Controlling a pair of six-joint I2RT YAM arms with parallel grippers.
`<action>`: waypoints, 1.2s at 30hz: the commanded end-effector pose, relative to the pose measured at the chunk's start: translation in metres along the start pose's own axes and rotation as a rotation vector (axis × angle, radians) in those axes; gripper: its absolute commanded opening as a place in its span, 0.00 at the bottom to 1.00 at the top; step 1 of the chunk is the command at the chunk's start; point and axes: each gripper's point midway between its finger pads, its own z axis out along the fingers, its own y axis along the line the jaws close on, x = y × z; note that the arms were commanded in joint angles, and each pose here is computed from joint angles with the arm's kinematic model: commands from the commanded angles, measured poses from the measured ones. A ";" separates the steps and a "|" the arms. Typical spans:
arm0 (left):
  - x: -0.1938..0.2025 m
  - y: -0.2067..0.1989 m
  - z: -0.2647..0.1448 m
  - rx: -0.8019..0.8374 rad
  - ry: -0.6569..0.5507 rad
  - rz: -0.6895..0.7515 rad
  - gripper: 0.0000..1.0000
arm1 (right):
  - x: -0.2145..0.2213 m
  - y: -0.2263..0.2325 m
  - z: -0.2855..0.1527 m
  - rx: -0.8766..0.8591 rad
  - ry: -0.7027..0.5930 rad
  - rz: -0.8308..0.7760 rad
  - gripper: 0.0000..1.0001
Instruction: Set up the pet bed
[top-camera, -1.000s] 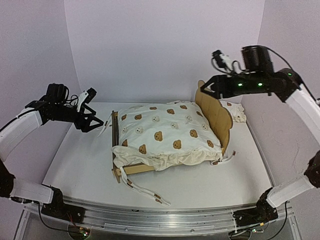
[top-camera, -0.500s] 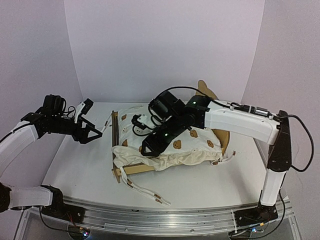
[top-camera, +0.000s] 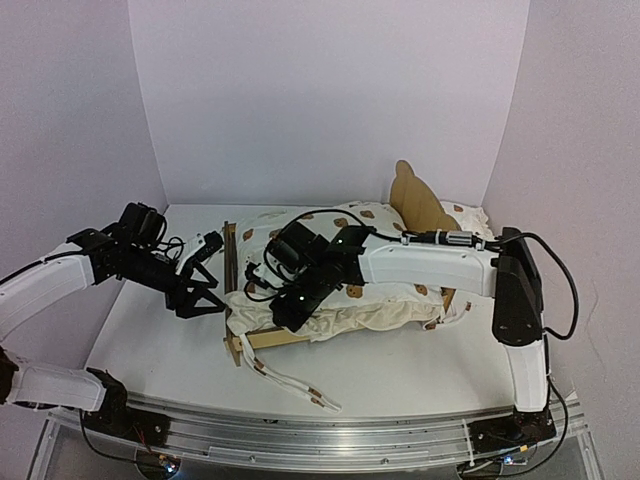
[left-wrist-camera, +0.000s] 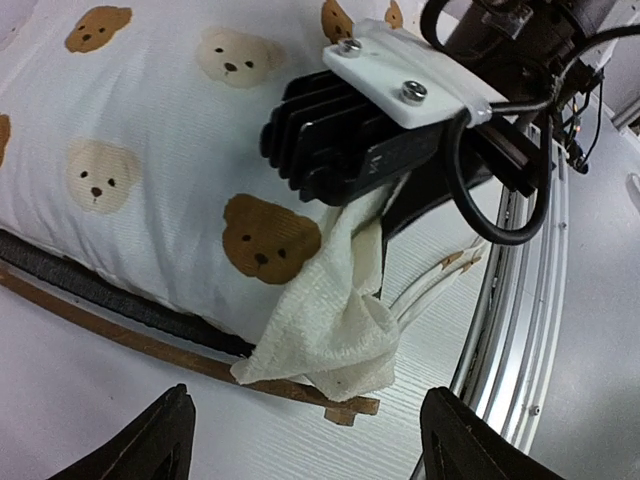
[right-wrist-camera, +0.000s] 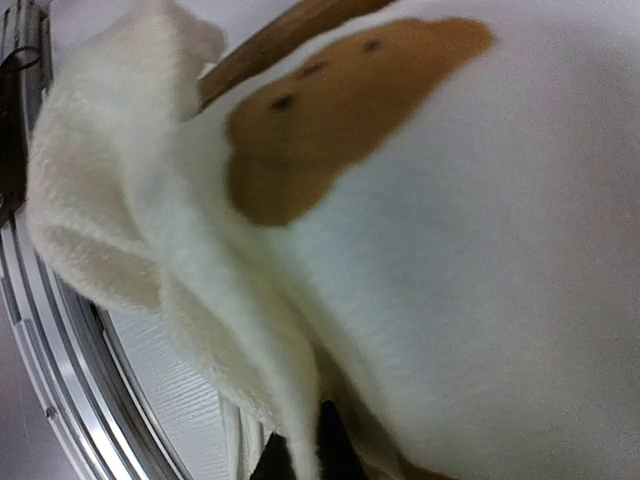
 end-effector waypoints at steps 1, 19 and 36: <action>-0.015 0.010 0.003 -0.035 0.005 0.182 0.79 | -0.055 -0.030 -0.051 0.103 -0.195 0.025 0.00; -0.063 0.012 0.058 0.086 -0.032 0.255 0.46 | -0.084 -0.060 -0.086 -0.008 -0.346 0.130 0.00; -0.091 0.021 0.050 0.038 -0.078 0.233 0.00 | -0.019 0.048 -0.145 -0.036 -0.489 -0.094 0.47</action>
